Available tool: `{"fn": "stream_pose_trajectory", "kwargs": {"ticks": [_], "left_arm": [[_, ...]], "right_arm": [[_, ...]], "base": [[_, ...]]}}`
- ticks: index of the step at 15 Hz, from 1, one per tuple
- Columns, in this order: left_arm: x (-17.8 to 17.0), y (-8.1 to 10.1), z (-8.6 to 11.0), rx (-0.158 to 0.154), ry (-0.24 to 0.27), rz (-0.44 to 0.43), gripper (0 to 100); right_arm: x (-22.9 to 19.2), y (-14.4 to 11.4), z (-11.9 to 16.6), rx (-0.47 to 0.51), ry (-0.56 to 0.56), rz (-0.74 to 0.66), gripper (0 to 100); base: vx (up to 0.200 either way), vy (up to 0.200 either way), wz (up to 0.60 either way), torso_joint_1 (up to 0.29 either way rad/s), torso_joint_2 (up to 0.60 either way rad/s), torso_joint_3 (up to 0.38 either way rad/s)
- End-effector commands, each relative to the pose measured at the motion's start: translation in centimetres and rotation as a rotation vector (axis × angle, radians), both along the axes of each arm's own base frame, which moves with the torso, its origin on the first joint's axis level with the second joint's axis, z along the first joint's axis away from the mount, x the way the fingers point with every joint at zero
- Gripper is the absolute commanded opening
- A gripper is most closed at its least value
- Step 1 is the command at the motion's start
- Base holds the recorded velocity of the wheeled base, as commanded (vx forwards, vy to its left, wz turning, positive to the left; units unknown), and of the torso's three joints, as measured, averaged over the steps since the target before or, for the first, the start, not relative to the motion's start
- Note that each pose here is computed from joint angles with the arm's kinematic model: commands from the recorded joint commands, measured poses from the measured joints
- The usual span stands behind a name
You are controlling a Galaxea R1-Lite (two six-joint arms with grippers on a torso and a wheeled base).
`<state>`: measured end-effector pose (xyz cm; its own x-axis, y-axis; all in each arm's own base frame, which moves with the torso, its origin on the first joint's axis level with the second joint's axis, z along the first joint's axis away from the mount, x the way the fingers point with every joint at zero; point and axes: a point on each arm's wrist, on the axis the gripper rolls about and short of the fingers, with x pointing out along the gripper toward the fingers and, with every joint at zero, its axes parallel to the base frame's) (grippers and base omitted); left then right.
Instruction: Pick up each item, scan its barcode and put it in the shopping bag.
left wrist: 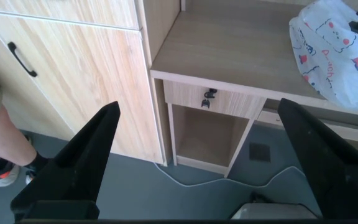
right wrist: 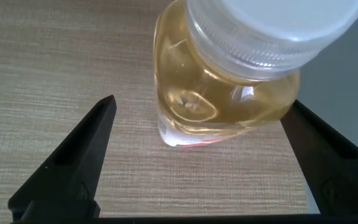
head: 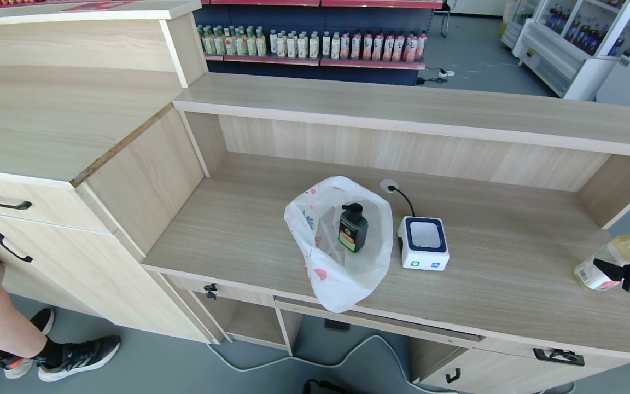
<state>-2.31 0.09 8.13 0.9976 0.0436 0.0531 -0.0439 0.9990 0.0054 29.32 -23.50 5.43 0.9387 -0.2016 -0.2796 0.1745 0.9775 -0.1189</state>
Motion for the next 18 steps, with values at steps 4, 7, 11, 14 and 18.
{"fn": "stream_pose_trajectory", "kwargs": {"ticks": [4,7,11,14,18], "left_arm": [[0.0,0.0,0.0,0.000,0.000,0.001,100],[0.0,0.0,0.0,0.000,0.000,-0.001,100],[0.0,0.0,0.0,0.000,0.000,0.001,100],[0.0,0.0,0.0,0.000,0.000,0.001,100],[0.0,0.0,0.0,0.000,0.000,-0.001,100]], "right_arm": [[1.3,-0.3,-0.8,-0.005,-0.003,0.016,100],[1.8,0.0,-1.3,-0.009,-0.007,0.028,100],[2.3,0.0,-1.9,-0.012,-0.008,0.036,100],[3.0,-0.1,-2.0,-0.028,-0.026,0.044,100],[3.5,0.1,-2.2,-0.029,-0.026,0.055,100]], "base": [[0.000,0.000,0.00,0.000,0.00,0.000],[0.000,0.000,0.00,0.000,0.00,0.000],[0.000,0.000,0.00,0.000,0.00,0.000],[0.000,0.000,0.00,0.000,0.00,0.000],[0.000,0.000,0.00,0.000,0.00,0.000]]}}
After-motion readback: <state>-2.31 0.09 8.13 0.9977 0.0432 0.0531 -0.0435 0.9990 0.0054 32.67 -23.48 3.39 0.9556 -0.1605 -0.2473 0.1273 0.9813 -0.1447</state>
